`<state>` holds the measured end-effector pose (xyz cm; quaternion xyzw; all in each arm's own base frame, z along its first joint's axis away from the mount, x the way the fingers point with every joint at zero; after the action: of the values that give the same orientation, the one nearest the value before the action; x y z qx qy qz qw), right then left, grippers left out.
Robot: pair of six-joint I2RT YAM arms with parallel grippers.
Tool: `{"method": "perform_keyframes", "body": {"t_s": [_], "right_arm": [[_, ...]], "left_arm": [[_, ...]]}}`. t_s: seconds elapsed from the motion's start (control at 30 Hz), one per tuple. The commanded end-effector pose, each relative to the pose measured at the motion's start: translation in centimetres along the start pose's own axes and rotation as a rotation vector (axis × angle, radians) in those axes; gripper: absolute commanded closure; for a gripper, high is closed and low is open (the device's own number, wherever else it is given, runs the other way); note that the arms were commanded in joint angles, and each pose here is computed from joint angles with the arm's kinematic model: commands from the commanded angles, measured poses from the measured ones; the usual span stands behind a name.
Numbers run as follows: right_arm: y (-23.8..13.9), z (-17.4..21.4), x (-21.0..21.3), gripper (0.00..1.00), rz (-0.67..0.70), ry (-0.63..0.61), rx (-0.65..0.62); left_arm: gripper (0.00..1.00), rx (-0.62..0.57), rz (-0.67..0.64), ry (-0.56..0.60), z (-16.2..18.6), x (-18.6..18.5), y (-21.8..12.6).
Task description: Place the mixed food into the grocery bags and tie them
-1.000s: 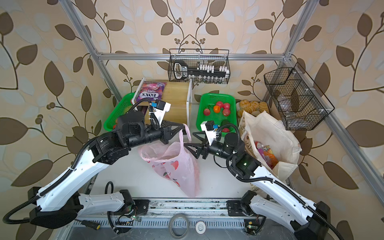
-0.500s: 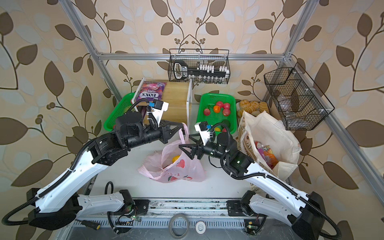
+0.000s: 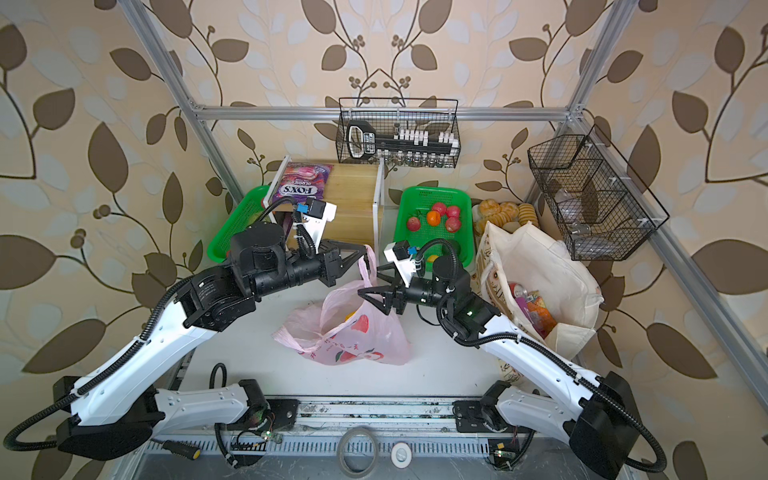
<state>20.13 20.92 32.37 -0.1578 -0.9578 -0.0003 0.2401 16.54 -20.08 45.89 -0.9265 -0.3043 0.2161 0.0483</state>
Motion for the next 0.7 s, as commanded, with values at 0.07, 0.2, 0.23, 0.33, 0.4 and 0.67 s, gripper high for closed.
{"method": "perform_keyframes", "body": {"t_s": [0.07, 0.2, 0.23, 0.33, 0.4, 0.67], "right_arm": [[-0.34, -1.84, 1.28, 0.36, -0.147, -0.074, -0.027], [-0.29, -1.91, 1.22, 0.48, -0.16, -0.052, -0.026], [-0.24, -1.9, 1.2, 0.5, -0.163, -0.046, -0.025], [-0.15, -1.85, 1.18, 0.56, -0.171, -0.029, -0.02], [-0.09, -1.89, 1.12, 0.5, -0.166, -0.033, -0.026], [0.37, -2.15, 0.64, 0.37, -0.171, -0.115, -0.023]], "left_arm": [[1.0, -0.056, 0.047, 0.0, -0.91, -0.71, -0.68], [1.0, -0.057, 0.037, 0.0, -0.86, -0.61, -0.63], [1.0, -0.057, 0.037, -0.001, -0.85, -0.61, -0.64], [1.0, -0.058, 0.039, 0.0, -0.87, -0.62, -0.58], [1.0, -0.057, 0.044, 0.0, -0.88, -0.65, -0.59], [1.0, -0.049, 0.098, 0.006, -0.96, -1.04, -0.61]]}}
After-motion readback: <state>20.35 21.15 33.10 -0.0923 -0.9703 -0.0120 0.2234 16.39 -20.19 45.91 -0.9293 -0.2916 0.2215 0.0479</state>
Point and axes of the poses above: each gripper's point midway between its finger pads, its own y axis out along the fingers, its own x axis along the line the jaws close on, z = x × y, the point moved 10 cm from there along -y, back along the fingers, and after that the axes turned 9 degrees about y, right-handed, at the moved point
